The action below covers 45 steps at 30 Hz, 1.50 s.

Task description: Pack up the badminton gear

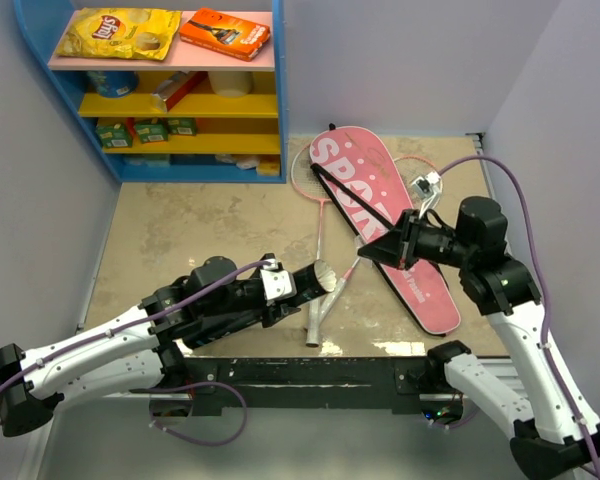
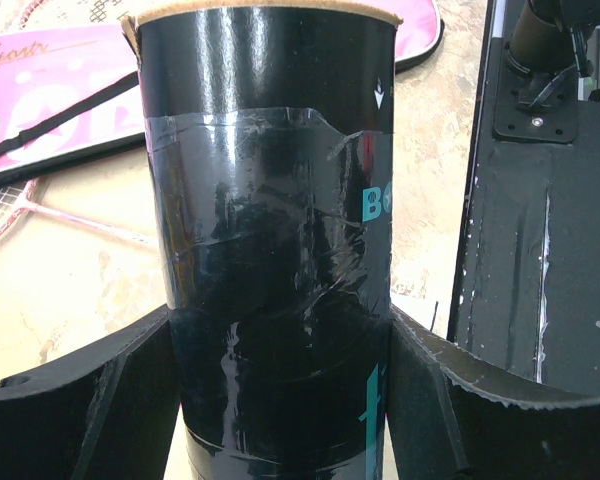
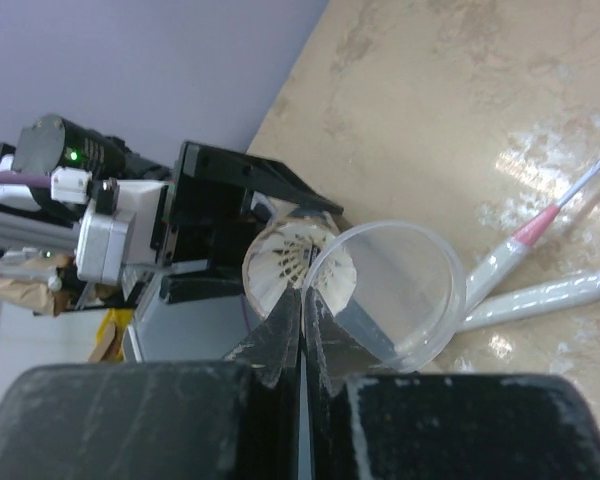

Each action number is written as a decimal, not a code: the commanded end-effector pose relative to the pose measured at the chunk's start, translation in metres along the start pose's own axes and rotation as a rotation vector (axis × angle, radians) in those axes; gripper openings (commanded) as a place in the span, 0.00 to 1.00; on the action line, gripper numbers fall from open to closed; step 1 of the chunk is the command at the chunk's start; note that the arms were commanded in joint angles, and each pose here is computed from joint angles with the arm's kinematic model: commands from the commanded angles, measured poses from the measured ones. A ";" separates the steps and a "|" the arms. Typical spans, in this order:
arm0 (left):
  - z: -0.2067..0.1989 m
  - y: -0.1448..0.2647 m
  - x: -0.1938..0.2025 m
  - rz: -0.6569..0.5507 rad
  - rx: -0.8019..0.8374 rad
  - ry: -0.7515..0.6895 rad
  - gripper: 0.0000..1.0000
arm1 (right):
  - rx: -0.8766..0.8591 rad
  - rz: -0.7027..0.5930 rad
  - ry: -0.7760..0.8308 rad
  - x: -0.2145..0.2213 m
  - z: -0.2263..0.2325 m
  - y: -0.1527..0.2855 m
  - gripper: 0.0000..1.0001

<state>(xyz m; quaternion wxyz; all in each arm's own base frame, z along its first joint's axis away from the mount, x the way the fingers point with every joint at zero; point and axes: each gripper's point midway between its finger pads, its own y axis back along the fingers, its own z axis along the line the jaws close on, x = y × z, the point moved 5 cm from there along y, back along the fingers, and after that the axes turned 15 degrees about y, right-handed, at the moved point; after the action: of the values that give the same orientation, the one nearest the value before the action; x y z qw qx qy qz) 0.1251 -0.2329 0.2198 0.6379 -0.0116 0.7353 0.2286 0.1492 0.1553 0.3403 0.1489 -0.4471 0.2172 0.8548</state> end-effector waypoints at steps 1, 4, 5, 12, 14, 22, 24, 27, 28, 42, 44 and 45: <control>-0.004 0.001 -0.028 -0.097 0.024 -0.037 0.00 | -0.062 -0.010 0.005 0.003 0.011 -0.004 0.01; -0.004 0.001 -0.029 -0.099 0.022 -0.038 0.00 | -0.080 0.010 -0.013 0.009 0.013 -0.012 0.01; -0.004 0.001 -0.029 -0.099 0.022 -0.037 0.00 | -0.100 0.015 -0.006 0.011 0.016 -0.015 0.01; -0.003 0.001 -0.029 -0.099 0.016 -0.036 0.00 | -0.148 0.025 0.002 0.011 0.030 -0.025 0.01; -0.003 0.002 -0.029 -0.099 0.016 -0.036 0.00 | -0.146 0.039 -0.002 0.015 0.031 -0.029 0.01; -0.003 0.004 -0.031 -0.111 0.015 -0.040 0.00 | -0.149 0.077 -0.011 0.029 0.032 -0.045 0.00; -0.003 0.004 -0.031 -0.111 0.016 -0.039 0.00 | -0.148 0.078 -0.013 0.030 0.033 -0.048 0.00; -0.004 0.004 -0.031 -0.112 0.019 -0.040 0.00 | -0.159 0.082 -0.011 0.032 0.036 -0.052 0.00; -0.004 0.005 -0.032 -0.115 0.019 -0.040 0.00 | -0.165 0.085 -0.011 0.032 0.038 -0.053 0.00; -0.004 0.007 -0.033 -0.124 0.018 -0.044 0.00 | -0.190 0.117 -0.015 0.045 0.048 -0.070 0.00; -0.004 0.007 -0.033 -0.124 0.019 -0.045 0.00 | -0.196 0.120 -0.016 0.046 0.049 -0.071 0.00; -0.005 0.007 -0.034 -0.126 0.019 -0.044 0.00 | -0.200 0.121 -0.022 0.047 0.050 -0.071 0.00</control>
<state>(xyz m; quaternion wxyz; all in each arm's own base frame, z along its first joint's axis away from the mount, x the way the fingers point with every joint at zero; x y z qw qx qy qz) 0.1239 -0.2293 0.2203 0.6378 -0.0127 0.7343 0.2323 0.1196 0.2378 0.3088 0.0476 -0.4329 0.1701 0.8840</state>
